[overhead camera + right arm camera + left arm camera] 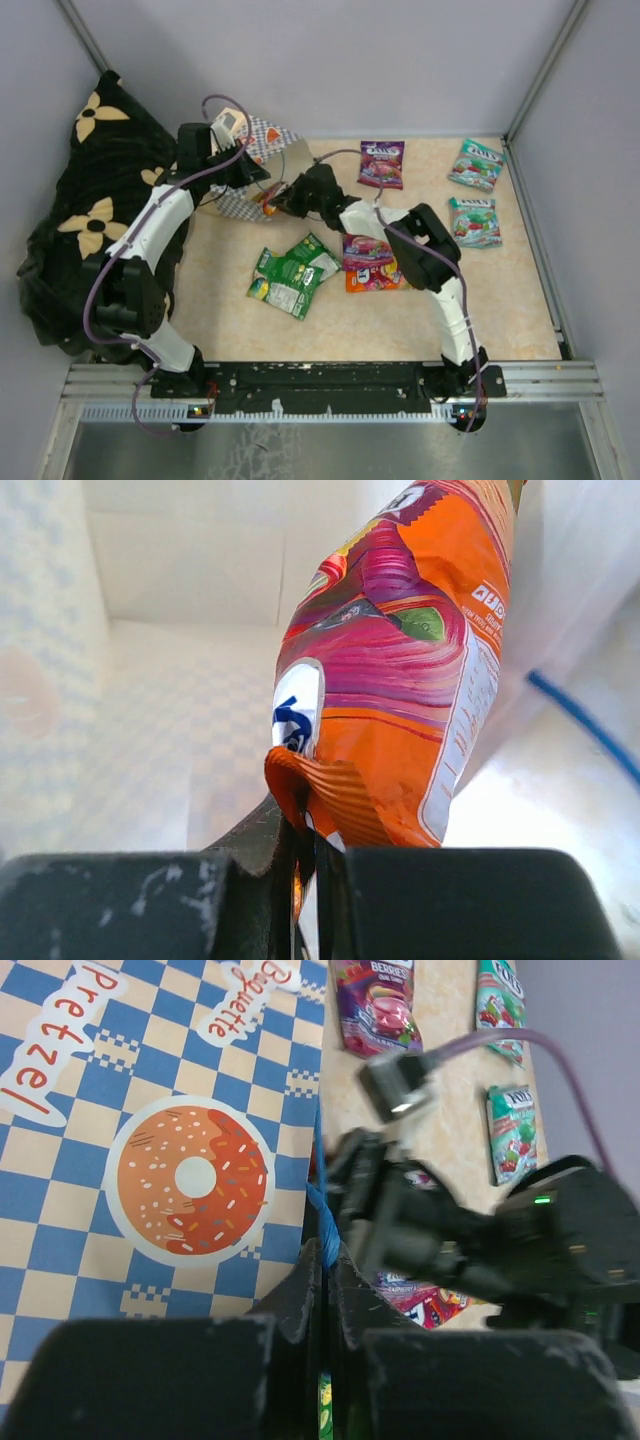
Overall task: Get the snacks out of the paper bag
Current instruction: Take out the snack from the paper bag.
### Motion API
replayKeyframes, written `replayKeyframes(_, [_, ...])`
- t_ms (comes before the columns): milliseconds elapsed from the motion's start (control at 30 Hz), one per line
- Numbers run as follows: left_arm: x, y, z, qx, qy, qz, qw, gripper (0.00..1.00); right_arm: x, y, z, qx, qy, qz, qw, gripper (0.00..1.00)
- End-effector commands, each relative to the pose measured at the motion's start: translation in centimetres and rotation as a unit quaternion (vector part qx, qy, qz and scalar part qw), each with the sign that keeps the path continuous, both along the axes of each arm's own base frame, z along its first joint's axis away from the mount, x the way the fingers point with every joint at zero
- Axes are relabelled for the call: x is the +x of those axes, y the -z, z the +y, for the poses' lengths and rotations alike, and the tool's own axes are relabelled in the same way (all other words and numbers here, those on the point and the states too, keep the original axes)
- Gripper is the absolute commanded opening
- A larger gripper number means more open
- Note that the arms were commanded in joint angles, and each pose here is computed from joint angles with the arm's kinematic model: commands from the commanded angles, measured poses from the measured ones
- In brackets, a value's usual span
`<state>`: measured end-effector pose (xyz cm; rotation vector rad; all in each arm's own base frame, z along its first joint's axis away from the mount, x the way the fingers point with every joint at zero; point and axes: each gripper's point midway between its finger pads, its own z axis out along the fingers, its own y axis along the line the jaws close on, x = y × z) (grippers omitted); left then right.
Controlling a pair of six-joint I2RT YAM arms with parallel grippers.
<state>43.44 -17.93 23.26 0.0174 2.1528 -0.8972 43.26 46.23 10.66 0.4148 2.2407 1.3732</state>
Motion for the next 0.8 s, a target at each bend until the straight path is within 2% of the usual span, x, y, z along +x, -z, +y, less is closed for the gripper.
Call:
replayKeyframes(0, [1.1,-1.6,2.4,0.021,-0.039,-0.029,0.999,0.0,0.0,-10.4,-3.2,0.034,-0.004,-0.119,0.992,0.0])
replayKeyframes(167, [2.0,-2.4,3.1,0.025,-0.05,-0.04,0.998,0.0,-1.7,-14.9,-9.1,-0.03,-0.013,-0.182,0.983,0.0])
replayKeyframes(267, [2.5,-3.5,3.1,0.027,-0.047,-0.055,0.997,0.0,-3.7,-17.1,-13.7,-0.138,-0.027,-0.224,0.964,0.0])
replayKeyframes(400, [2.9,-5.3,2.9,0.022,-0.044,-0.074,0.996,0.0,-7.2,-18.0,-21.4,-0.315,-0.018,-0.252,0.915,0.0])
replayKeyframes(533, [2.6,-9.3,1.7,-0.026,-0.029,-0.116,0.992,0.0,-10.2,-16.4,-28.2,-0.447,-0.002,-0.224,0.866,0.0])
replayKeyframes(633, [2.3,-12.7,1.1,-0.058,-0.015,-0.149,0.987,0.0,-12.4,-14.5,-30.9,-0.519,-0.036,-0.202,0.83,0.0])
replayKeyframes(767, [2.3,-16.2,1.5,-0.066,-0.029,-0.183,0.981,0.0,-14.1,-11.5,-32.0,-0.633,-0.084,-0.168,0.751,0.05])
